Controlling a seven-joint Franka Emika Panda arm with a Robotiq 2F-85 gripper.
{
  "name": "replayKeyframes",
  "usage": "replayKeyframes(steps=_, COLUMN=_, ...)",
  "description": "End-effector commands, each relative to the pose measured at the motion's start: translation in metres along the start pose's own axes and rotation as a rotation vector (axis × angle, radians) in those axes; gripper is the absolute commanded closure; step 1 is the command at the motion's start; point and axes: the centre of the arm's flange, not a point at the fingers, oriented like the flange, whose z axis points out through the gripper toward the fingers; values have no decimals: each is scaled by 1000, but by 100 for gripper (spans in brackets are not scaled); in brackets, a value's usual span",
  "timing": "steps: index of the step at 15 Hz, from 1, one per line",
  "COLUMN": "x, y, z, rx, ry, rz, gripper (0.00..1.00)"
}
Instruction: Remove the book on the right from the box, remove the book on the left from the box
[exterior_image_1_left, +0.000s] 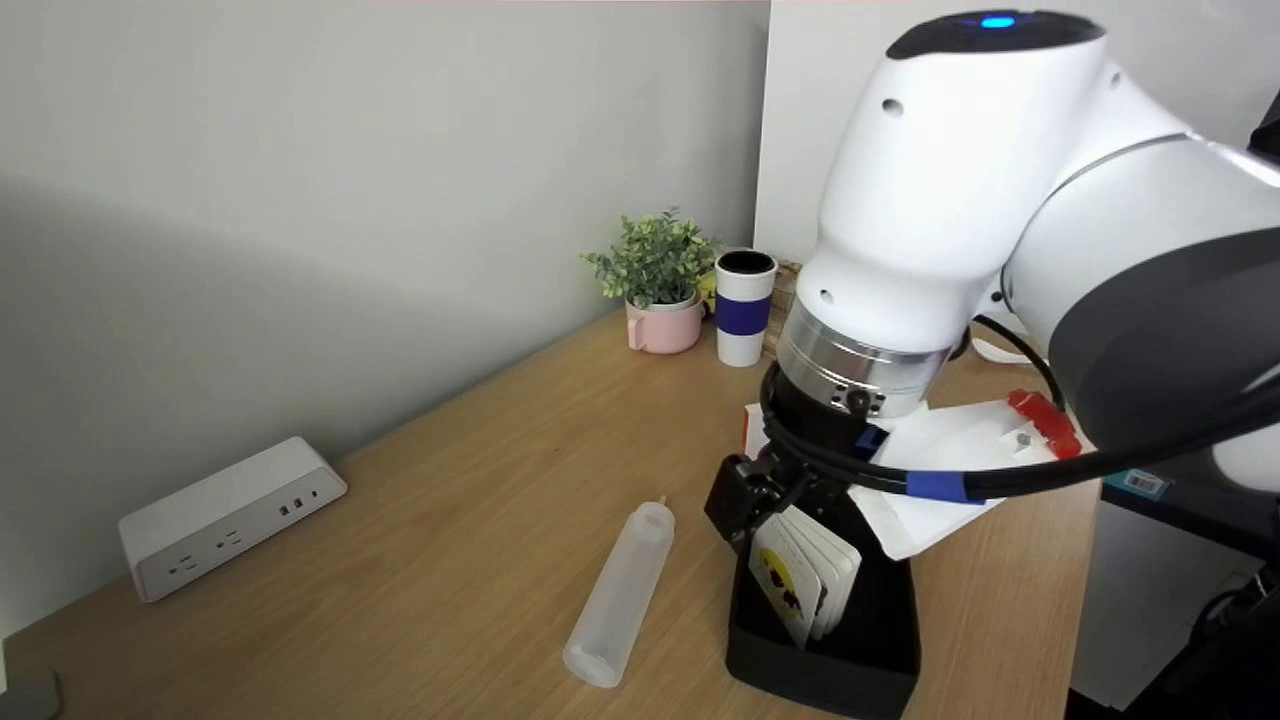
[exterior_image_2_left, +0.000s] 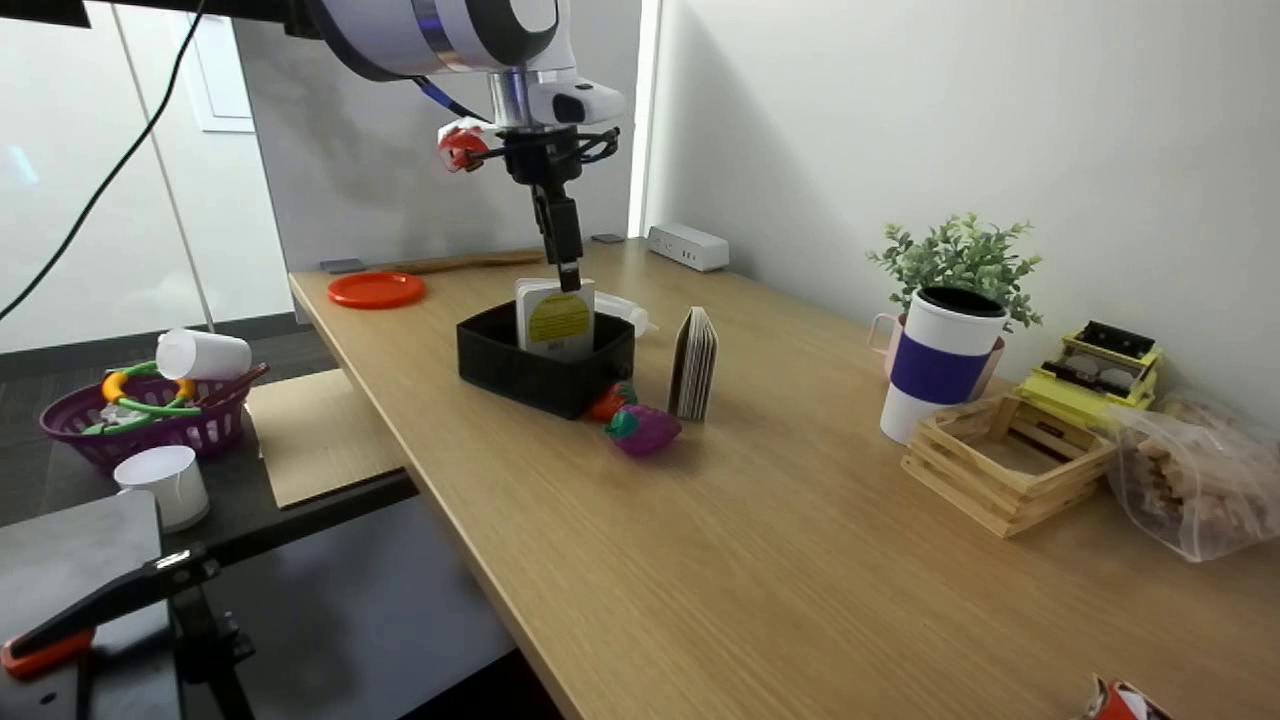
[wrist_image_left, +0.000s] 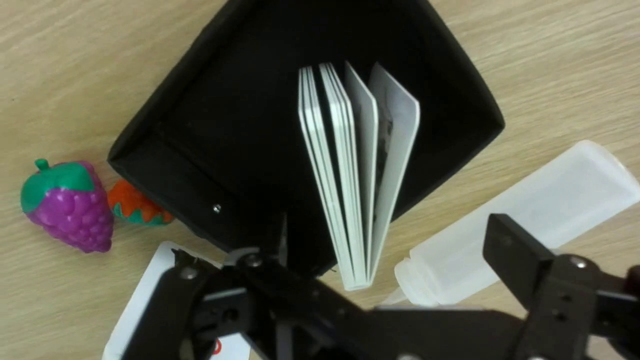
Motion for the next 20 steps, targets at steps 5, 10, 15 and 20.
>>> replayKeyframes(steps=5, x=-9, y=10, z=20, rx=-15, ry=-62, rz=15, gripper=11)
replayKeyframes(steps=10, x=-12, y=10, z=30, rx=-14, ry=-86, rz=22, gripper=56)
replayKeyframes(steps=15, x=-13, y=9, z=29, rx=-21, ry=-86, rz=17, gripper=90)
replayKeyframes(steps=20, x=-14, y=7, z=22, rx=-30, ry=-71, rz=15, gripper=96)
